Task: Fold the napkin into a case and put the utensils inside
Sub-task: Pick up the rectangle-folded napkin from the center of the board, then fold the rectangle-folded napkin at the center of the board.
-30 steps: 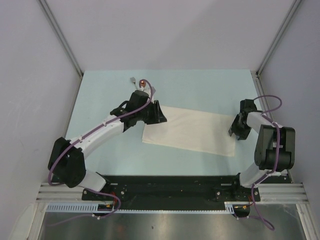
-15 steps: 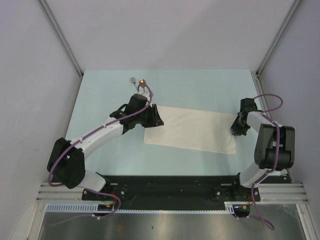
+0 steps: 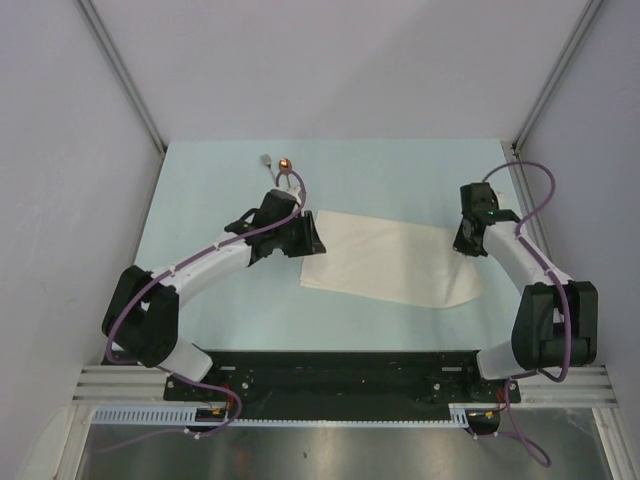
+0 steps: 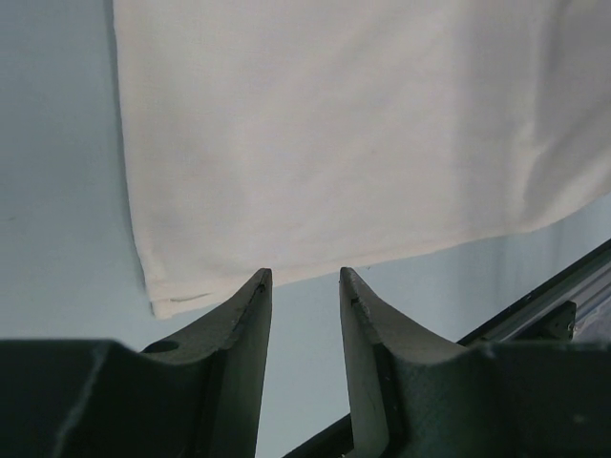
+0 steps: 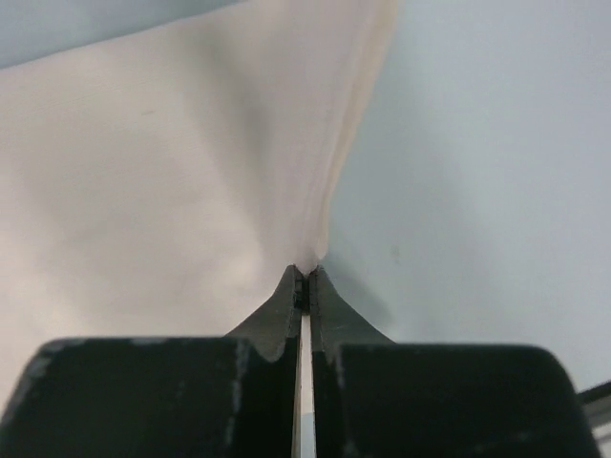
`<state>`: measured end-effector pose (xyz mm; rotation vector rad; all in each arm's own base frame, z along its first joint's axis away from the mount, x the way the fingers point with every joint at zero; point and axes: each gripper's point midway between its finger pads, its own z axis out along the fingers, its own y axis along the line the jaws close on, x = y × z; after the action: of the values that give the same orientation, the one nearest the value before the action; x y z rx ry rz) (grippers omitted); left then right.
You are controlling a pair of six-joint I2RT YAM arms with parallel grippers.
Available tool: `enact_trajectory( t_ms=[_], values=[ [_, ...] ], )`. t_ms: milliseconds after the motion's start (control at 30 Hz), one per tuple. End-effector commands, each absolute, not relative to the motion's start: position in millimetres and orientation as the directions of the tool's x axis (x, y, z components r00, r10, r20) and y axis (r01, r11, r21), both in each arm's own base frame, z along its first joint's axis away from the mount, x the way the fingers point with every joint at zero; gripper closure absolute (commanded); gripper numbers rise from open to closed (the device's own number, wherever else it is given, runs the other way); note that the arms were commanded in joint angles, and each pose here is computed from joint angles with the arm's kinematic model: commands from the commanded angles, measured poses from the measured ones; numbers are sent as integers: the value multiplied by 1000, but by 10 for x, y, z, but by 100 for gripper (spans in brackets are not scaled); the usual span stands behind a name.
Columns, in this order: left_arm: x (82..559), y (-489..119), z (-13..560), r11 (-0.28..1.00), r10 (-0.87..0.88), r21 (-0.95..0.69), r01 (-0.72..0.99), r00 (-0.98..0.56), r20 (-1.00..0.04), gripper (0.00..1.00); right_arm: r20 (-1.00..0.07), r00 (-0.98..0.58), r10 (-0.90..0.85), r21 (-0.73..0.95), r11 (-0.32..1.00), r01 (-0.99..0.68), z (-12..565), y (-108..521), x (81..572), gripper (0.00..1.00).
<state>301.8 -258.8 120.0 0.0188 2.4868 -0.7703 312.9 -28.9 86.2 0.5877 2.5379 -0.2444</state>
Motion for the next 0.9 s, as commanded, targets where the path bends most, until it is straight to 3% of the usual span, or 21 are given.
enact_trajectory(
  t_ms=[0, 233, 400, 867],
  values=[
    [3062, -2563, 1338, 823, -164, -540, 176, -836, -523, 61, -572, -798, 193, -51, 962, 269, 1119, 361, 3322, 100],
    [3072, -2402, 1386, 830, -198, -538, 148, -823, -532, 61, -519, -852, 72, 89, 996, 30, 957, 1798, 3533, 100],
    [3037, -2312, 1392, 835, -207, -532, 139, -817, -538, 61, -493, -865, 93, 213, 977, -16, 927, 2478, 3677, 100],
    [3013, -2142, 1137, 855, -235, -513, 76, -825, -513, 61, -424, -890, 168, 401, 916, -18, 822, 3152, 3671, 100]
  ],
)
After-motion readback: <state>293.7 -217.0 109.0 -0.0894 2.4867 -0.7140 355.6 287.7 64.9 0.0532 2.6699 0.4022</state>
